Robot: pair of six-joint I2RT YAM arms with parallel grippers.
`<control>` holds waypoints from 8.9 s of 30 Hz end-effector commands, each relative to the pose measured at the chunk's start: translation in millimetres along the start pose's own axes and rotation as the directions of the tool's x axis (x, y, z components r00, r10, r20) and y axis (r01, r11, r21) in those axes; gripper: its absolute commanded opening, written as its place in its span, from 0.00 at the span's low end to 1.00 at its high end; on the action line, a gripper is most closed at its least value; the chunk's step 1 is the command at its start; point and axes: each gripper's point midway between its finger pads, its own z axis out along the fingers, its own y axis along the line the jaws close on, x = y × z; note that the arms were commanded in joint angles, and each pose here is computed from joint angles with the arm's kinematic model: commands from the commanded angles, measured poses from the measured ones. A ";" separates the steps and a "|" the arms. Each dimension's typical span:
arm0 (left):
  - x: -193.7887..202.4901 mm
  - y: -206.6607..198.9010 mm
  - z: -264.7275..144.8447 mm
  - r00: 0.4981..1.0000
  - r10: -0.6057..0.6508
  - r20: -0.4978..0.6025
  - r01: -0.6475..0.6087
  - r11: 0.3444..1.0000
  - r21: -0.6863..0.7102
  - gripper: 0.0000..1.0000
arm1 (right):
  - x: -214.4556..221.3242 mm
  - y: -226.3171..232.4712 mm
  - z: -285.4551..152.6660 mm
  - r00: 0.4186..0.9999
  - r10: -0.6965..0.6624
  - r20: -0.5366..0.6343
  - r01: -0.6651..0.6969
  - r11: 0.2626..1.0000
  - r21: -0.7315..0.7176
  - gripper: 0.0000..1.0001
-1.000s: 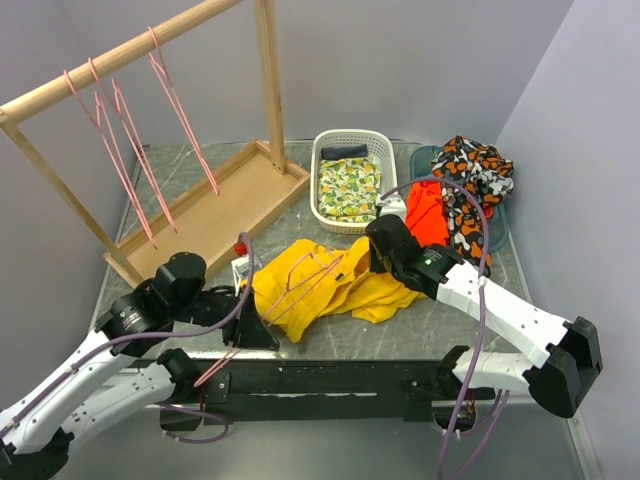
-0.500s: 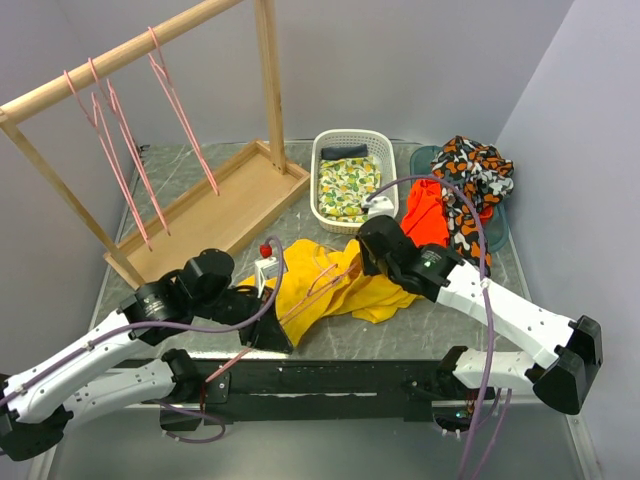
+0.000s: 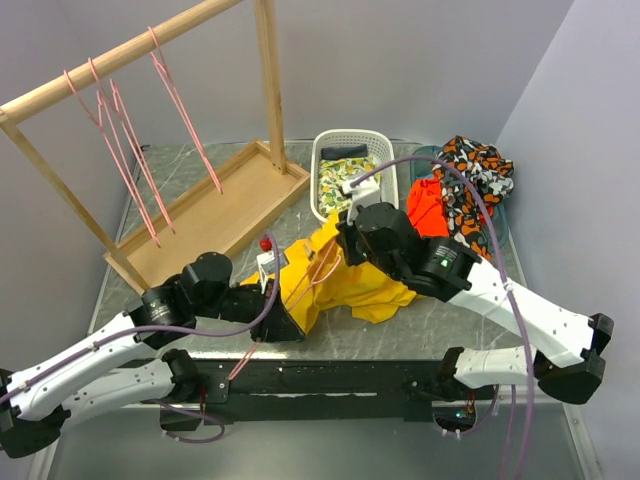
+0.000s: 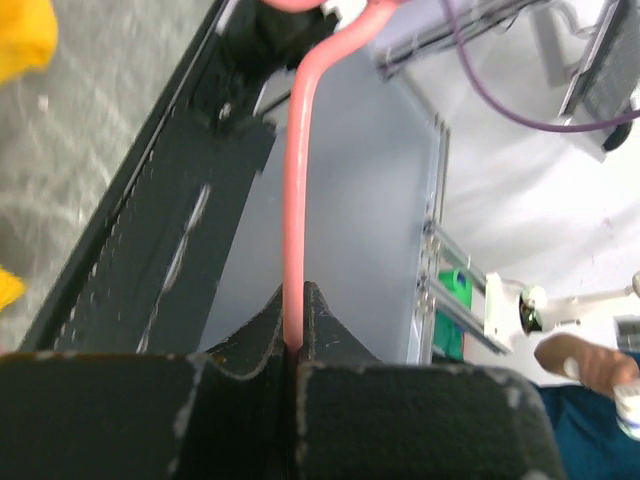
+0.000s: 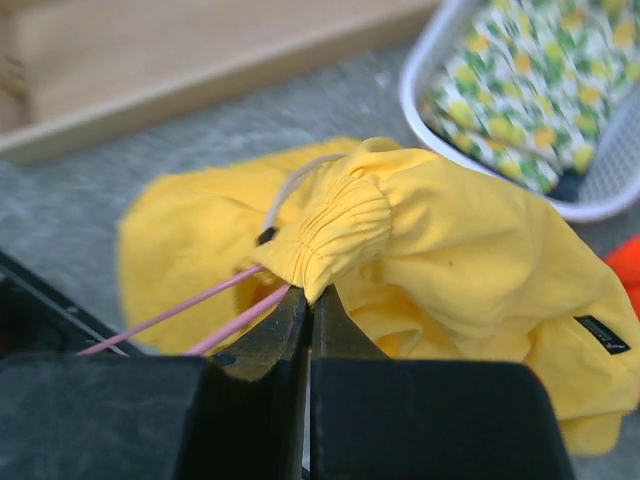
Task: Place the shorts on the hanger
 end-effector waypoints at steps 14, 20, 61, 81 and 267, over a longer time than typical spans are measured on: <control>-102.3 -50.6 -38.6 0.803 0.135 0.580 -0.202 0.978 0.053 0.01 | -113.3 78.1 -46.1 0.962 0.034 0.272 0.047 0.957 -0.286 0.23; -119.2 -53.5 -47.1 0.739 0.133 0.660 -0.213 0.976 0.041 0.01 | -110.2 58.6 -60.8 0.943 0.137 0.305 -0.054 0.963 -0.266 0.58; -153.5 -77.6 -43.1 0.664 0.160 0.730 -0.291 0.955 0.055 0.01 | 66.4 73.3 87.2 0.823 0.551 0.136 -0.530 0.832 -0.161 0.64; -212.7 -26.1 -46.1 0.394 0.154 0.906 -0.126 0.986 -0.113 0.01 | 92.9 65.9 0.6 0.857 0.487 0.169 -0.481 0.873 -0.076 0.00; -216.8 -36.8 33.8 0.638 -0.139 0.758 -0.386 0.794 0.470 0.01 | 27.6 -1.4 -104.6 0.944 0.283 0.170 -0.242 0.943 -0.228 0.66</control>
